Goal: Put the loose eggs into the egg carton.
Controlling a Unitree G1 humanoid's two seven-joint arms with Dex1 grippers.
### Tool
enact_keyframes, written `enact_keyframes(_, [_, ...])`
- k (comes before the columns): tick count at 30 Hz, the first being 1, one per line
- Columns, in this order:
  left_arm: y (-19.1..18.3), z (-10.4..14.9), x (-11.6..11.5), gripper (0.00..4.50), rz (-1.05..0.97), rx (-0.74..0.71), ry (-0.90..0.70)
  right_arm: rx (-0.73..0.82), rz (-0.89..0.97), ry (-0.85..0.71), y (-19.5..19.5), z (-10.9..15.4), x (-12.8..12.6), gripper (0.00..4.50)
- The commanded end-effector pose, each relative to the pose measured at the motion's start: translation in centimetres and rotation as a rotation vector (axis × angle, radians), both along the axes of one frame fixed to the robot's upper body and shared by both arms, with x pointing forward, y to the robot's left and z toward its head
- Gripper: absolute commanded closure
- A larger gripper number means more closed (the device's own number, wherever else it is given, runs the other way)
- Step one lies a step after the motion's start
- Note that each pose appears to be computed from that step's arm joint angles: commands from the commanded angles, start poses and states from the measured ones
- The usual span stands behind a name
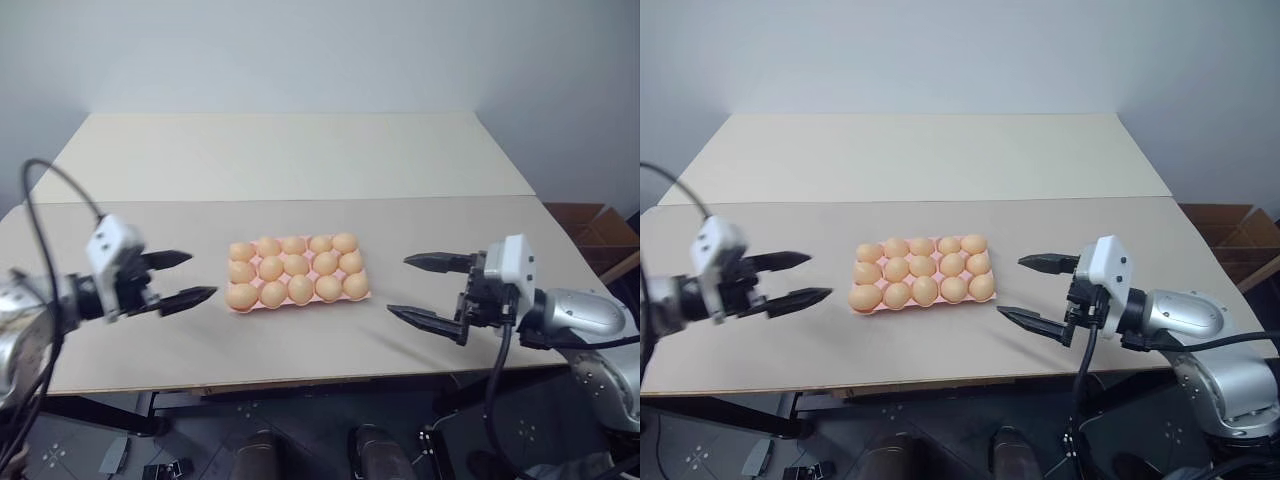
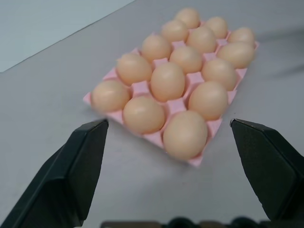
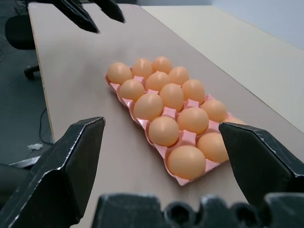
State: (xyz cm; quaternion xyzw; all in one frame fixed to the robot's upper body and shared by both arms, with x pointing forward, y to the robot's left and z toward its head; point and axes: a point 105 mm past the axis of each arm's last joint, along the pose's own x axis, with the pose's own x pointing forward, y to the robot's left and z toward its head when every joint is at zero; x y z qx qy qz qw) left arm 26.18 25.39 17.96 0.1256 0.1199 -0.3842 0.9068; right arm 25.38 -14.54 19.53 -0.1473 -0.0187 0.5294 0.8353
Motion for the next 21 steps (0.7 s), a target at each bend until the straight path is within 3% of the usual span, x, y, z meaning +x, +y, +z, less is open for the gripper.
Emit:
enact_keyframes(1, [2.2,1.6,-2.4,0.03,0.021,0.006,-0.101,-0.017,0.004,-0.054,-1.0,1.2,0.1,0.0])
enact_keyframes(8, [3.0,-0.3,-6.7,0.03,0.062,-0.063,-0.031,-0.045,-0.006,0.008,-2.4,-0.1,0.0,0.0])
enact_keyframes(21, [1.5,0.1,-6.4,0.03,0.074,-0.08,-0.039,-0.068,-0.007,0.028,-2.7,-0.2,0.0,0.0])
